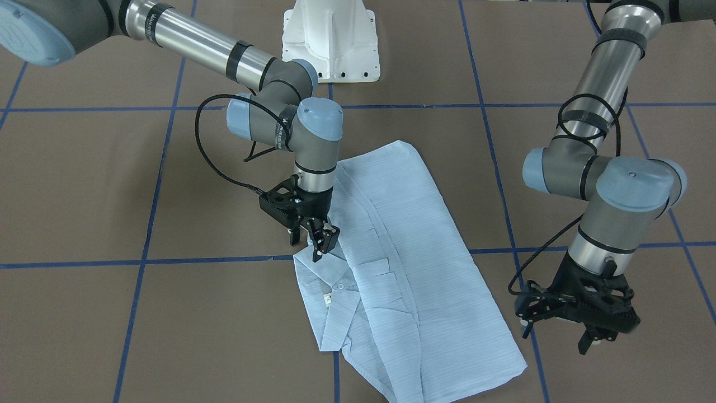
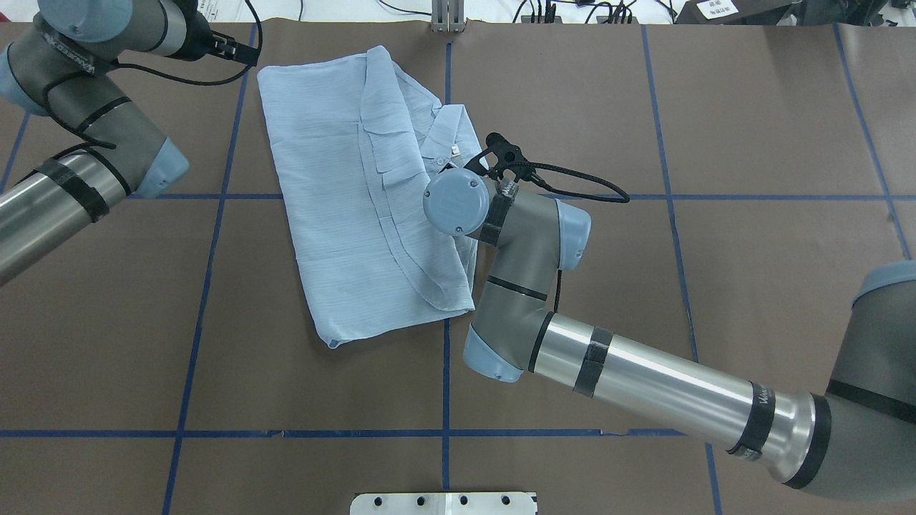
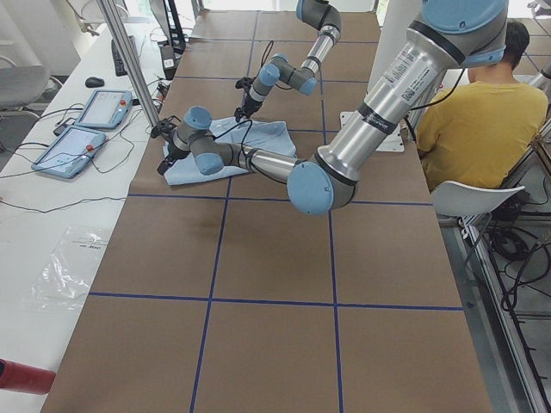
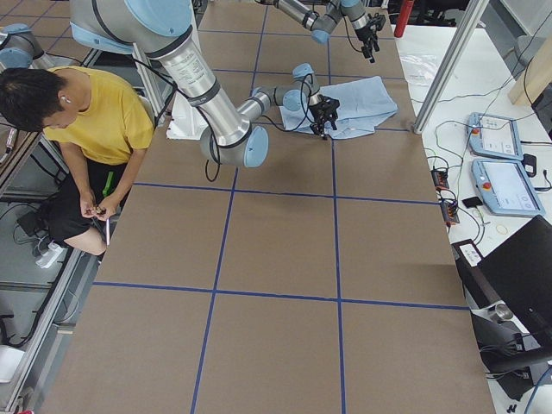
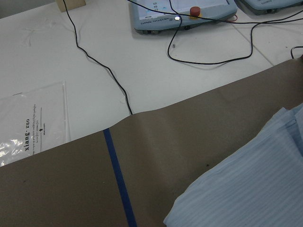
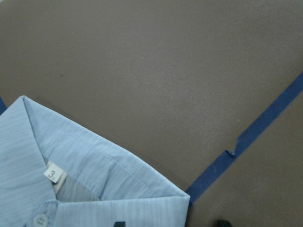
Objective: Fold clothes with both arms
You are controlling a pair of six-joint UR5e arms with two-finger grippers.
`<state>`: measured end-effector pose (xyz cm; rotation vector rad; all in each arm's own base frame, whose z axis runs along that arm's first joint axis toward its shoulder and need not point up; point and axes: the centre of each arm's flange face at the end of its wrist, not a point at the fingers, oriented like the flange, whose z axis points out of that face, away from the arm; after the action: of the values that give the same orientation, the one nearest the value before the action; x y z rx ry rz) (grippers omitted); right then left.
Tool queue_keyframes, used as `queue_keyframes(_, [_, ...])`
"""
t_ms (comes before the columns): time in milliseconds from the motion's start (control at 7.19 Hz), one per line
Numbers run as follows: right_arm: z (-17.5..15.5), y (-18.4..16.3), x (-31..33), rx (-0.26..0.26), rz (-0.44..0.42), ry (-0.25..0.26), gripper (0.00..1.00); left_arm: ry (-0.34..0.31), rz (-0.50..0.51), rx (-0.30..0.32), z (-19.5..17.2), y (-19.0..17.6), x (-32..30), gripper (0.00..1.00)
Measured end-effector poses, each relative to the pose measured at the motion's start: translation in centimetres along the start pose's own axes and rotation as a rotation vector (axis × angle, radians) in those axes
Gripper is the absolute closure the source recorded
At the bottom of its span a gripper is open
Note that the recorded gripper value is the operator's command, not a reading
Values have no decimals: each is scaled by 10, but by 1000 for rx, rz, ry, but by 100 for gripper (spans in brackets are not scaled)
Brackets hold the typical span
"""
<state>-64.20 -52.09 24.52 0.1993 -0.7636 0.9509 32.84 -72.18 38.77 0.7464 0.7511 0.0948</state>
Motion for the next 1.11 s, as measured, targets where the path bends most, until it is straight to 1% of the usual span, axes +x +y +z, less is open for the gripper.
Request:
queue_keyframes(417, [0, 0, -1, 0, -11, -4, 100, 8, 3, 9, 1, 8, -4, 0])
queue_keyframes(695, [-2, 1, -2, -2, -41, -6, 100, 8, 3, 8, 1, 10, -5, 0])
queue_keyframes(834, [-6, 2, -3, -4, -61, -11, 98, 8, 2, 8, 1, 11, -6, 0])
queue_keyframes(1112, [-8, 0, -2, -1, -98, -2, 100, 11, 4, 12, 1, 12, -6, 0])
